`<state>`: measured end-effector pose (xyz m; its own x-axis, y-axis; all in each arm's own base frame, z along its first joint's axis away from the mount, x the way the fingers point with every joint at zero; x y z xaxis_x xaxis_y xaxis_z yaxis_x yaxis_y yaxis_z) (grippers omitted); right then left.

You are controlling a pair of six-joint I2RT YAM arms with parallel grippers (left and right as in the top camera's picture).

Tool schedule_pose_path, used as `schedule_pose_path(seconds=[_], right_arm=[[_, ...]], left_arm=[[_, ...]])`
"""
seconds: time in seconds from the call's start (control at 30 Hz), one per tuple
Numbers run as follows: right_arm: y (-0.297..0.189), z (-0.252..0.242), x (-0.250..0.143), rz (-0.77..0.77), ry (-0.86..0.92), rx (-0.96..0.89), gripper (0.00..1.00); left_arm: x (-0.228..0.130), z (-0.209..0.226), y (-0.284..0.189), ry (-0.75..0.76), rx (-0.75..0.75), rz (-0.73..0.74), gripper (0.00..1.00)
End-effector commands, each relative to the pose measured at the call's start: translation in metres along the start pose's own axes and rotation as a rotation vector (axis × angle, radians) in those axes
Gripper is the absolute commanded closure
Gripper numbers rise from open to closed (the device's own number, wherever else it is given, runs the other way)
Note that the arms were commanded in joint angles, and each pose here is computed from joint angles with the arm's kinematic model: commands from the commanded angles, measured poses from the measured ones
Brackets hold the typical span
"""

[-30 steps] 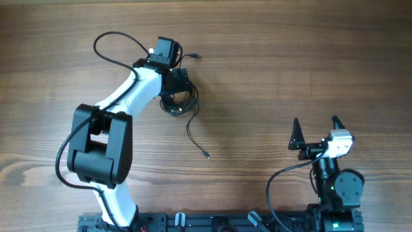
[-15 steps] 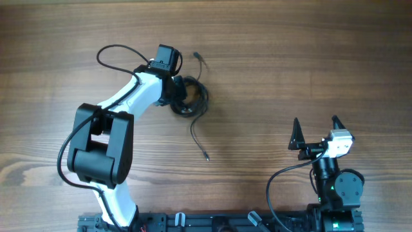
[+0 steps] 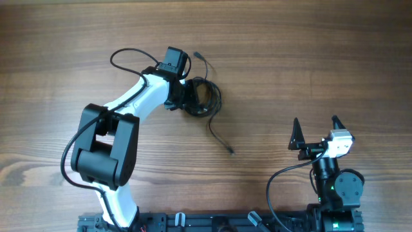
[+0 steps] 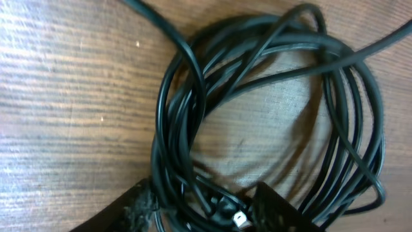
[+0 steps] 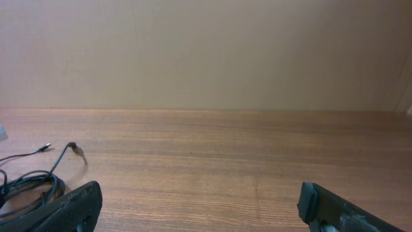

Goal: Untangle cables

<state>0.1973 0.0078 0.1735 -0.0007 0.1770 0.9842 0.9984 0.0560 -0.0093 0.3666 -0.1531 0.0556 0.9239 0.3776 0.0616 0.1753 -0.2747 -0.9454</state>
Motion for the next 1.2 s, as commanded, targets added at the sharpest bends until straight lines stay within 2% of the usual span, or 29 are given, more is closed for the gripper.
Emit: schedule_pose_path(seconds=[0.0,0.07,0.2,0.3,0.37,0.43,0.5,0.67,0.73,0.77,0.87,1.17], right_arm=[[0.000,-0.001,0.001,-0.008,0.012,-0.012,0.00],[0.000,-0.001,0.001,-0.008,0.012,-0.012,0.00],[0.000,-0.001,0.001,-0.008,0.012,-0.012,0.00],[0.000,-0.001,0.001,-0.008,0.012,-0.012,0.00],[0.000,-0.001,0.001,-0.008,0.012,-0.012,0.00],[0.000,-0.001,0.001,-0.008,0.012,-0.012,0.00],[0.000,-0.001,0.001,-0.008,0.012,-0.012,0.00],[0.000,-0.001,0.001,-0.008,0.012,-0.012,0.00],[0.000,-0.001,0.001,-0.008,0.012,-0.012,0.00],[0.000,-0.001,0.001,-0.008,0.012,-0.012,0.00],[0.000,-0.001,0.001,-0.008,0.012,-0.012,0.00],[0.000,-0.001,0.001,-0.008,0.012,-0.012,0.00]], left_arm=[[0.011,-0.010,-0.026,-0.007,-0.065,-0.035,0.22],[0.019,-0.010,-0.038,-0.015,-0.088,-0.069,0.00],[0.034,-0.003,-0.047,-0.043,-0.108,-0.114,0.00],[0.043,0.010,-0.045,-0.072,-0.066,-0.141,0.01],[0.047,0.019,-0.041,-0.087,-0.027,-0.154,0.12],[0.049,0.025,-0.036,-0.095,0.006,-0.160,0.19],[0.048,0.029,-0.031,-0.099,0.025,-0.152,0.31],[0.045,0.035,-0.015,-0.107,0.053,-0.117,0.46],[0.043,0.038,-0.009,-0.108,0.064,-0.102,0.54],[0.042,0.039,-0.005,-0.110,0.071,-0.093,0.62],[0.039,0.039,-0.001,-0.109,0.072,-0.077,0.72],[0.025,0.024,0.003,-0.071,0.042,-0.033,0.78]])
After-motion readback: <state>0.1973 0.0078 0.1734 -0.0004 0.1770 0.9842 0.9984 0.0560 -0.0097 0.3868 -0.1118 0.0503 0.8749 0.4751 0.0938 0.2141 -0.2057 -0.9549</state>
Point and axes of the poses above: each gripper's point midway between its finger pads, its own y axis out along the fingers, its own z axis along the line the jaws close on, x = y × z, the point moved 5 cm from there along -y, back along the fingers, and after that the axes turned 11 degrees about -y, right-handed, at the moved point
